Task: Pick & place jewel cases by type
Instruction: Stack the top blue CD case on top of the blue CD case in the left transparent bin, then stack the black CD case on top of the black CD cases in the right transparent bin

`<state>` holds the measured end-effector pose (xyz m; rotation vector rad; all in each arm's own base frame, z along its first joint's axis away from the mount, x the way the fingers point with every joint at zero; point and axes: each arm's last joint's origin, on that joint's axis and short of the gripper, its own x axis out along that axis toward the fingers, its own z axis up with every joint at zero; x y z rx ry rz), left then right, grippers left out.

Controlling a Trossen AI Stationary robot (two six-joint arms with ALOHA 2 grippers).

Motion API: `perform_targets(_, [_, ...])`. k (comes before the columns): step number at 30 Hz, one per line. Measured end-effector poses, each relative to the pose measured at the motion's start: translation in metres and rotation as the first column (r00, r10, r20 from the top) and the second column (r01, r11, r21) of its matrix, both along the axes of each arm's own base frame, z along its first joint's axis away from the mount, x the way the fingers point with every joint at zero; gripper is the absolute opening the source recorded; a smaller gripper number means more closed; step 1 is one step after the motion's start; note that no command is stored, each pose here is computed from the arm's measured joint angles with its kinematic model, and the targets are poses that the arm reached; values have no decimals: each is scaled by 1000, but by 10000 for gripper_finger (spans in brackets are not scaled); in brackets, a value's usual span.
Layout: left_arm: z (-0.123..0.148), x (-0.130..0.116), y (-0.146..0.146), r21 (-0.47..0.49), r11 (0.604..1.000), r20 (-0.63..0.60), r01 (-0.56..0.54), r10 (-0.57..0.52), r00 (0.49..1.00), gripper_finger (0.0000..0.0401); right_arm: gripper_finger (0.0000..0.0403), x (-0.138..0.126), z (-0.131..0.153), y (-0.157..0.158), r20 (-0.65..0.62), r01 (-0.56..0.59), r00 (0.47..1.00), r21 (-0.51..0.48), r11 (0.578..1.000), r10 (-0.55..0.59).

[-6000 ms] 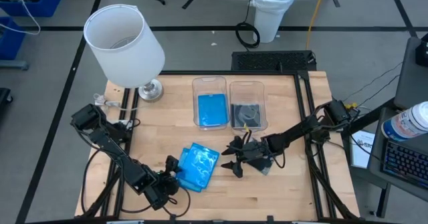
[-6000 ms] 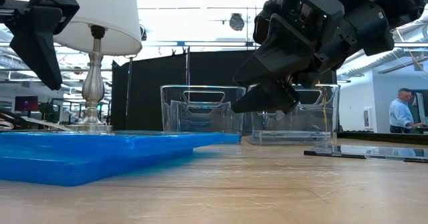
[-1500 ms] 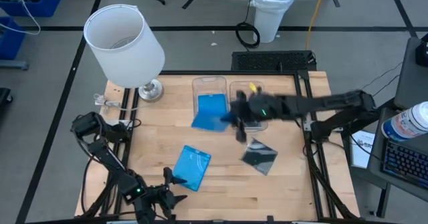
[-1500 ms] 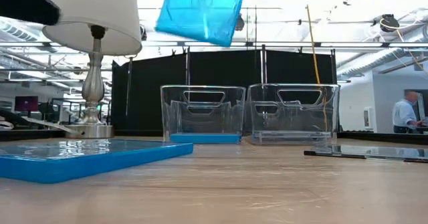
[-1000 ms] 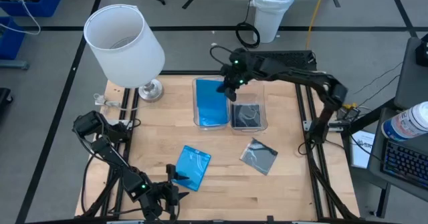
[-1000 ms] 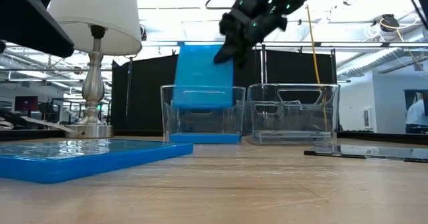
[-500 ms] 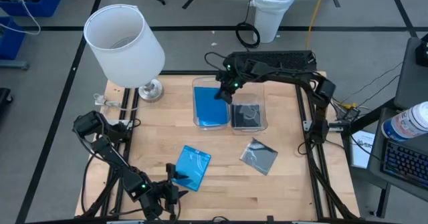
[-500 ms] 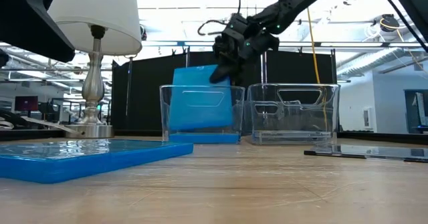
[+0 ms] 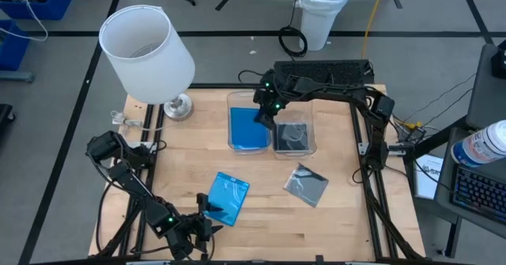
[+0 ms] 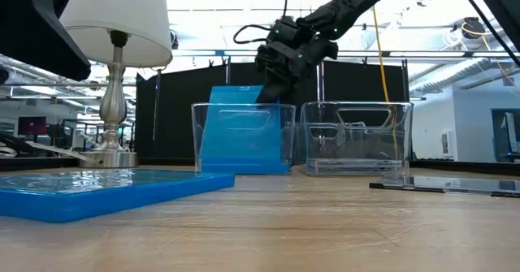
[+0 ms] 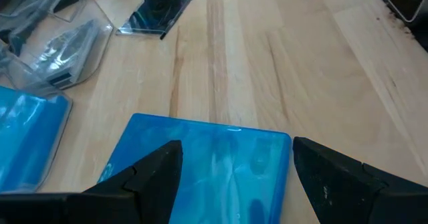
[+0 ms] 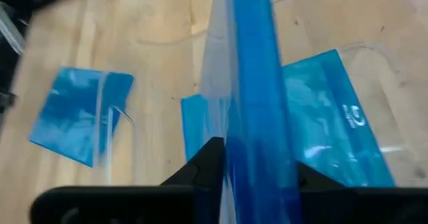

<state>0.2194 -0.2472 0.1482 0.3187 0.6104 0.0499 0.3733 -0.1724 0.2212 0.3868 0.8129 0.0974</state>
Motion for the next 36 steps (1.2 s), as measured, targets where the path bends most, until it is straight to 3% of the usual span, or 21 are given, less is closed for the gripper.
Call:
perform_targets(8, [0,0,0,-13,1000,-8,4,-4,1000,285,144,8,-2,13,-59,29,997,-208,978,-42])
perform_targets(18, [0,0,0,-9,1000,-9,7,-7,1000,285,231,2,12,12,-86,74,989,-422,904,-121])
perform_targets(25, [0,0,0,-5,1000,-8,11,-11,1000,285,256,-5,39,22,-14,101,993,-427,898,-118])
perform_targets(36, [1,0,-1,-27,1000,0,1,-1,1000,285,256,4,45,68,-27,-25,1000,-429,903,14])
